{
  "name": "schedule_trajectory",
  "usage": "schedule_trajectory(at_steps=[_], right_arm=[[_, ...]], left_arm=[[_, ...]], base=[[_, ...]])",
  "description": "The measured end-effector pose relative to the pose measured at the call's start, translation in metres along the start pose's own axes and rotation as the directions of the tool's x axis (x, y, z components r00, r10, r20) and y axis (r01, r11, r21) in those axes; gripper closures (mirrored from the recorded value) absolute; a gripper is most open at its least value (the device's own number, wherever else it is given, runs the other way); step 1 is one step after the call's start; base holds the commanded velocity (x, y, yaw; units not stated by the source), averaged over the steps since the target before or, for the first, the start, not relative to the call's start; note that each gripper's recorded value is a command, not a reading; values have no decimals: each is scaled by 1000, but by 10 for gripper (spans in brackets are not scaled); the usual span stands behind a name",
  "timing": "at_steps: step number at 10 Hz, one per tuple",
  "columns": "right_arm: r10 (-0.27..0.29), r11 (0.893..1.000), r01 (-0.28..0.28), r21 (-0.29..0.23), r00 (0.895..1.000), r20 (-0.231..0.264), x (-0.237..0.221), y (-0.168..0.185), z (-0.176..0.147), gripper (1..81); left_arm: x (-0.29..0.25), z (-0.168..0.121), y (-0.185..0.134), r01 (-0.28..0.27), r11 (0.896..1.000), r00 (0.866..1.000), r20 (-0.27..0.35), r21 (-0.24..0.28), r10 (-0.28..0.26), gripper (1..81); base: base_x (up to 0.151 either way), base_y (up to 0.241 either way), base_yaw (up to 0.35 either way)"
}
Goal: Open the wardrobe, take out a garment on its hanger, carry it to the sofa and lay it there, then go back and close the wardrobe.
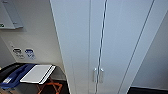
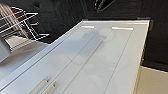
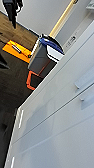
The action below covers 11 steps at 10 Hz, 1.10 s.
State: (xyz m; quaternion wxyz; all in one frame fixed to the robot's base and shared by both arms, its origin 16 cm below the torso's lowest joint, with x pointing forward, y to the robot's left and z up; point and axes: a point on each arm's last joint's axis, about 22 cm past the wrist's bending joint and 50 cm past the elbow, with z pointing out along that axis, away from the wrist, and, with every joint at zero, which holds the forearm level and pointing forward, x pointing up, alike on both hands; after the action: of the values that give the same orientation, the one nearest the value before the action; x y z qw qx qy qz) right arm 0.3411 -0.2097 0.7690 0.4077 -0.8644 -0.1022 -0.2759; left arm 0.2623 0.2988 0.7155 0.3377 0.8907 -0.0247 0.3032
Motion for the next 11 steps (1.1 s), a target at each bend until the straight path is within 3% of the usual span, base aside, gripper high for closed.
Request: schedule_trajectory(at_steps=[5, 11], right_arm=[[-107, 992, 111, 53, 991, -78, 120, -33, 19, 10], [-168, 980, 172, 97, 984, -52, 188, -69, 48, 10]], left_arm=[[127, 25, 20, -132, 991, 991, -39, -30, 131, 10], [213, 75, 67, -176, 981, 984, -8, -83, 175, 10]], base=[[0, 0, 0], [0, 0, 0]])
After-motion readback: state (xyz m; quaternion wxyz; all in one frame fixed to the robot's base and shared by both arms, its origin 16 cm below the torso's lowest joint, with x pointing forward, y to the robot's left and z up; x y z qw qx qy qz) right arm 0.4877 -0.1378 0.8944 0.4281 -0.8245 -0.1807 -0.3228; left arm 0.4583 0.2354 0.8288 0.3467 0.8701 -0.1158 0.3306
